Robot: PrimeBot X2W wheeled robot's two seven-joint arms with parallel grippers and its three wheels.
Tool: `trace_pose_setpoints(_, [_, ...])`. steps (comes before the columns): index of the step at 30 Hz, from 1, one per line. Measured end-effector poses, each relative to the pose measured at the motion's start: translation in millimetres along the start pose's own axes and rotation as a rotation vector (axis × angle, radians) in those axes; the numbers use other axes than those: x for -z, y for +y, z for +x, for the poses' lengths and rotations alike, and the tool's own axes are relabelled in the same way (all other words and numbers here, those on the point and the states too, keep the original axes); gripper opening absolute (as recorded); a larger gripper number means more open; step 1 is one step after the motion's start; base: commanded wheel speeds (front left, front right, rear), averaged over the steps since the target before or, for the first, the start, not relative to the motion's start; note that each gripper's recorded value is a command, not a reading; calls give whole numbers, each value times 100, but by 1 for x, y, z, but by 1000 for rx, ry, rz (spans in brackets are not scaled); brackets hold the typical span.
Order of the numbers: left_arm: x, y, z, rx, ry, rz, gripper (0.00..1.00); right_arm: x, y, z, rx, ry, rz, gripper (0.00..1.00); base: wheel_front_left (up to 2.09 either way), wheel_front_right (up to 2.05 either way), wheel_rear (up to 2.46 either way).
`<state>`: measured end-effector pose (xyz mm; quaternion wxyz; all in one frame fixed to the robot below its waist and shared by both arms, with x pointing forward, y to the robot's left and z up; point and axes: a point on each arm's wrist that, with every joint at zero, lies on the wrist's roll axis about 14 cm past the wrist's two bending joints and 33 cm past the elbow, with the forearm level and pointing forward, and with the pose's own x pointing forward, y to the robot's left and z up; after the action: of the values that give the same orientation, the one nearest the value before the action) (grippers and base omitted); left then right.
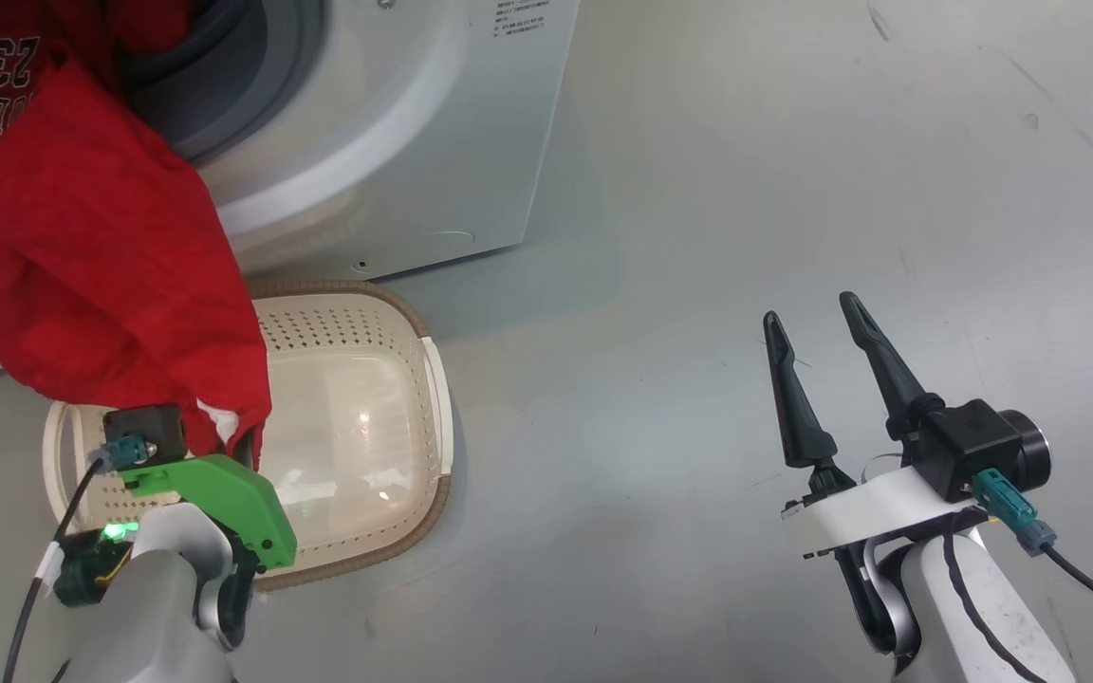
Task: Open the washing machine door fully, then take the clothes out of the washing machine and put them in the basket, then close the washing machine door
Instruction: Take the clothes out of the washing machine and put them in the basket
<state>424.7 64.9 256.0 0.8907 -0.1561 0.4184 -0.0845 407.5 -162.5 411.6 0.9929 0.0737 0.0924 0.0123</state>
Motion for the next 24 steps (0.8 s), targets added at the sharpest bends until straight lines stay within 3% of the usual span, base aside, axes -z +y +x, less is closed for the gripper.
trace_pose_setpoints(1, [5,0,1,0,16,-10,84,1,-1,0,4,2,-1,100,0,0,0])
trace_pose_setpoints(2, [9,1,1,-5,29,-16,100,1,-2,-1,6,4,-2,100,0,0,0])
trace_pose_setpoints(14, [20,12,1,-49,72,-17,100,-3,0,-1,2,-7,1,100,0,0,0])
trace_pose_setpoints(24, [-3,10,-4,-33,-45,13,100,-7,-3,2,16,-23,4,100,0,0,0])
